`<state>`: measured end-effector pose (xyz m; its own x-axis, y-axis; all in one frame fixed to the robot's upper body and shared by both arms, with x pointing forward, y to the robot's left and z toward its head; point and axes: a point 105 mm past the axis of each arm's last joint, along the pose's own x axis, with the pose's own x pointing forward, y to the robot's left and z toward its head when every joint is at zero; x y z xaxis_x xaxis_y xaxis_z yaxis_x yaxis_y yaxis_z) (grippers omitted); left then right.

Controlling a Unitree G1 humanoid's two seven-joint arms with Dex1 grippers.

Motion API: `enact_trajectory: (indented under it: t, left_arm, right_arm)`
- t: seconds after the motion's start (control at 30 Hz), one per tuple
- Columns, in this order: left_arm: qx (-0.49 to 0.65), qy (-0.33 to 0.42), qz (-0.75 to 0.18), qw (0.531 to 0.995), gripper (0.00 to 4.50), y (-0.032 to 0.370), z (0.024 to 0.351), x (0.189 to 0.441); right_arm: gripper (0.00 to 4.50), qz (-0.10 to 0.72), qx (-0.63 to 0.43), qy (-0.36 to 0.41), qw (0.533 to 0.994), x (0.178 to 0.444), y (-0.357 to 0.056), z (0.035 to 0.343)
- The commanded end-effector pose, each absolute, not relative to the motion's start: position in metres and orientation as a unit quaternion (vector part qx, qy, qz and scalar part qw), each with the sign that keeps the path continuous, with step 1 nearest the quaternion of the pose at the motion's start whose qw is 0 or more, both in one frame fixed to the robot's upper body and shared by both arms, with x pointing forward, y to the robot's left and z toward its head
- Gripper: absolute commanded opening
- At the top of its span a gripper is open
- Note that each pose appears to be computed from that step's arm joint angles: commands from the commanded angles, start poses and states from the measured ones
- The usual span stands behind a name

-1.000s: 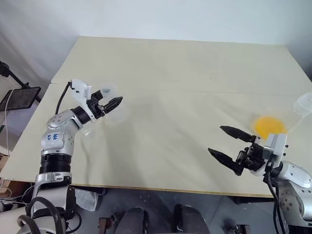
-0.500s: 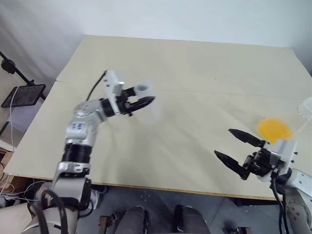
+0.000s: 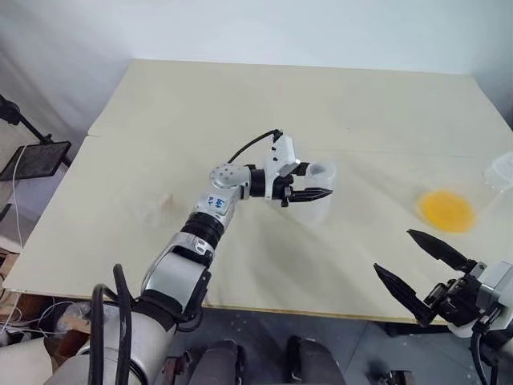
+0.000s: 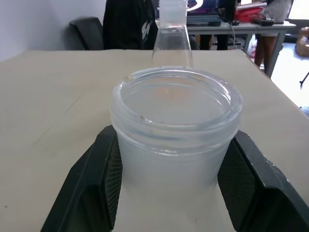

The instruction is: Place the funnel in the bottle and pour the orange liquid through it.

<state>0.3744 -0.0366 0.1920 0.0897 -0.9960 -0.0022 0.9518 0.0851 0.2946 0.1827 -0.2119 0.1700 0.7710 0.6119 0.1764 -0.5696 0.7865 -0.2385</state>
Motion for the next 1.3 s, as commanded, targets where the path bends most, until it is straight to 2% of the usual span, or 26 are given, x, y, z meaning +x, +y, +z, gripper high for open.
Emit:
enact_trajectory:
  t: [0.03,0.23,0.43,0.53,0.63,0.7,0.87,1.07,1.2,1.3]
  left_arm:
    - [0.131,-0.126,-0.679,0.712,2.71,-0.042,0.204,0.37]
    - [0.114,-0.153,-0.692,0.697,4.49,-0.031,0.216,0.366]
    - [0.112,-0.166,-0.68,0.705,4.49,0.012,0.22,0.369]
    - [0.11,-0.178,-0.642,0.737,4.49,0.063,0.227,0.375]
    - [0.131,-0.196,-0.606,0.76,4.49,0.11,0.23,0.369]
    - [0.13,-0.199,-0.548,0.802,4.49,0.154,0.235,0.362]
    - [0.132,-0.169,-0.446,0.869,4.49,0.224,0.226,0.32]
    - [0.093,-0.118,-0.229,0.962,4.49,0.318,0.197,0.252]
    - [0.068,-0.048,-0.117,0.99,4.49,0.366,0.157,0.191]
    - [0.048,-0.005,-0.069,0.996,4.49,0.38,0.134,0.154]
  right_arm:
    - [4.5,0.312,-0.1,-0.146,0.933,0.179,-0.209,0.18]
    - [4.5,0.328,-0.097,-0.153,0.927,0.188,-0.204,0.179]
    - [4.5,0.358,-0.094,-0.155,0.916,0.2,-0.2,0.178]
    - [4.5,0.394,-0.091,-0.153,0.902,0.209,-0.194,0.178]
    - [4.5,0.423,-0.09,-0.159,0.887,0.217,-0.189,0.181]
    - [4.5,0.454,-0.084,-0.165,0.871,0.224,-0.181,0.186]
    - [4.5,0.528,-0.082,-0.164,0.829,0.229,-0.158,0.192]
    - [4.5,0.592,-0.06,-0.187,0.782,0.231,-0.126,0.203]
    - [4.5,0.616,-0.055,-0.195,0.761,0.232,-0.114,0.207]
    - [4.5,0.626,-0.059,-0.194,0.753,0.233,-0.112,0.207]
